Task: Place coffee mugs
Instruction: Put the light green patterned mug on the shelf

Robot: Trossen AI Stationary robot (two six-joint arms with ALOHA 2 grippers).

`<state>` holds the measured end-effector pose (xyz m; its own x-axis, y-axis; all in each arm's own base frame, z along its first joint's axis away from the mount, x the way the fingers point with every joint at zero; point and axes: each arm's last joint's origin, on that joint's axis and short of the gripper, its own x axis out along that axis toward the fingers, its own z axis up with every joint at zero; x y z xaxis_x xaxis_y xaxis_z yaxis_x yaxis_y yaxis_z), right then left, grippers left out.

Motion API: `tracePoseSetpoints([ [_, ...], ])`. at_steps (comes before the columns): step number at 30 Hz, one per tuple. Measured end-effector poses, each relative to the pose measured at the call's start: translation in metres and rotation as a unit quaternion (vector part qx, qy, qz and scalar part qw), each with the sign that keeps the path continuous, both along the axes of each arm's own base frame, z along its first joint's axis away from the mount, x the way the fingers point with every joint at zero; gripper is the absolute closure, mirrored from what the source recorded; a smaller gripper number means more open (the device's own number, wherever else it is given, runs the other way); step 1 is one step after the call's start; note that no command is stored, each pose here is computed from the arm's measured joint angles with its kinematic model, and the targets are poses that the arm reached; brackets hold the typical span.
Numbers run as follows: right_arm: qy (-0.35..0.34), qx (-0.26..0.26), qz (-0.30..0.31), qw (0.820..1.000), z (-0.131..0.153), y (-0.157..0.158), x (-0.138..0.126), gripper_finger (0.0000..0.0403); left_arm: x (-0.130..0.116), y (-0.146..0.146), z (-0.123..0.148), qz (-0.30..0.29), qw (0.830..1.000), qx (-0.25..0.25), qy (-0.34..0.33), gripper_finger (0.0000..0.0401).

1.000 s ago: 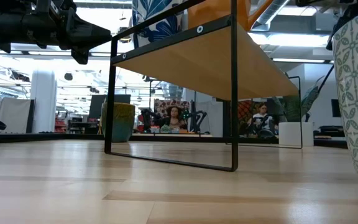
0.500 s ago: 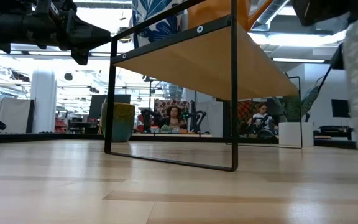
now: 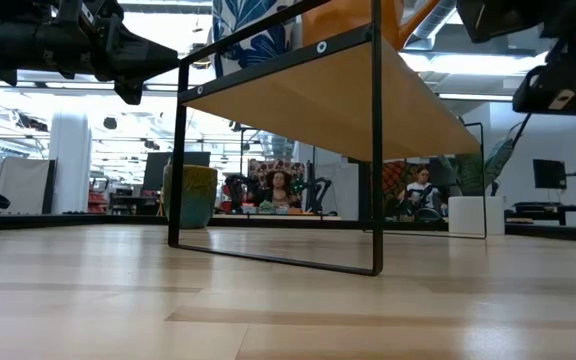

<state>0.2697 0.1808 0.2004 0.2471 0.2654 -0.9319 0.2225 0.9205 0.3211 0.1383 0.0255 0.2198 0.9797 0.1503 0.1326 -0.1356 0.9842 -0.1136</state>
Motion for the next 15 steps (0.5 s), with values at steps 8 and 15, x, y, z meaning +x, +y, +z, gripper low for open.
tracePoseSetpoints([
  [8, 0.016, -0.019, 0.015, 1.000, 0.023, -0.015, -0.018, 0.0357, 0.000, 0.000, 0.000, 0.000, 1.000, 0.000, 0.002, 0.0346],
  [15, 0.043, -0.035, 0.012, 0.998, 0.069, -0.046, -0.065, 0.0357, 0.000, 0.000, -0.001, 0.000, 1.000, -0.001, 0.003, 0.0346],
])
